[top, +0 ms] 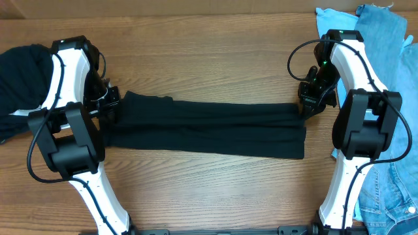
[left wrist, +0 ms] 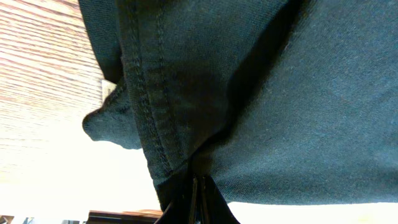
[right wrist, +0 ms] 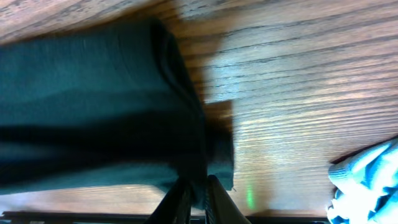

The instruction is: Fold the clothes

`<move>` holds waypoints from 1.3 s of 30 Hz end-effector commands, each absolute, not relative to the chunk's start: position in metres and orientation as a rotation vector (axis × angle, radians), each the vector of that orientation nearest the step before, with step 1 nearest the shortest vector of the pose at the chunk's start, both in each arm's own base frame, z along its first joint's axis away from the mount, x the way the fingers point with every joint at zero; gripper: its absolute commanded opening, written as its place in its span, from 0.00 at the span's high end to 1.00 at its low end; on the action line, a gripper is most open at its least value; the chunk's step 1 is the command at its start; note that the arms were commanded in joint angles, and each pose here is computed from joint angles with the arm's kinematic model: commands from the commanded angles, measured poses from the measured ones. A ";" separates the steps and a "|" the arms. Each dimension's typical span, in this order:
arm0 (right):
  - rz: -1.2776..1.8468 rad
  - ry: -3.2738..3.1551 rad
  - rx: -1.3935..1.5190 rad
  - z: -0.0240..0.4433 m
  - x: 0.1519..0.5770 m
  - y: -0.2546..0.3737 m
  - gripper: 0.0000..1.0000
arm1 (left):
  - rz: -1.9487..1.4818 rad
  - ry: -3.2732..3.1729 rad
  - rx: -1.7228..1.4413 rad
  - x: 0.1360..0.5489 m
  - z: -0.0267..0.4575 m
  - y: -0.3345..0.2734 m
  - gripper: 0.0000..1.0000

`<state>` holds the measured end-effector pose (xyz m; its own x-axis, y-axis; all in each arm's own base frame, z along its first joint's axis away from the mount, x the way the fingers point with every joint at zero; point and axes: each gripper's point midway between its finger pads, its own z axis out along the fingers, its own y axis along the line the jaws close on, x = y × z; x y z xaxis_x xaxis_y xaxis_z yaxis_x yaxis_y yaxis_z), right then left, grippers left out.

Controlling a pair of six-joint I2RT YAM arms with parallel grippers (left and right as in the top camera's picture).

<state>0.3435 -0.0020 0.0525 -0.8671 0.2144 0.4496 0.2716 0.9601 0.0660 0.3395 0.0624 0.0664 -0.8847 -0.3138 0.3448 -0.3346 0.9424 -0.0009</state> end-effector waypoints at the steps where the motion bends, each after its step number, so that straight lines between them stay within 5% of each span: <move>1: -0.152 -2.684 -0.357 0.062 0.342 -0.009 0.89 | 0.045 -2.781 0.457 0.339 0.073 0.071 0.96; 9: -0.114 -2.668 -0.349 0.054 0.336 -0.013 0.77 | 0.047 -2.770 0.455 0.336 0.074 0.071 0.59; 21: -0.156 -2.760 -0.361 0.051 0.358 -0.011 0.65 | 0.183 -2.810 0.404 0.346 0.076 0.057 0.55; 27: -0.219 -3.038 -0.370 0.118 0.394 -0.010 0.60 | 0.310 -3.017 0.381 0.382 0.127 0.048 0.53; 31: -0.227 -3.108 -0.371 0.143 0.394 -0.010 0.59 | 0.489 -3.146 0.264 0.407 0.148 0.018 0.44; 33: -0.230 -3.096 -0.371 0.143 0.391 -0.010 0.59 | 0.490 -3.149 0.137 0.414 0.139 -0.008 0.23; 39: -0.242 -3.093 -0.371 0.143 0.390 -0.008 0.58 | 0.495 -3.171 -0.073 0.424 0.131 -0.062 0.21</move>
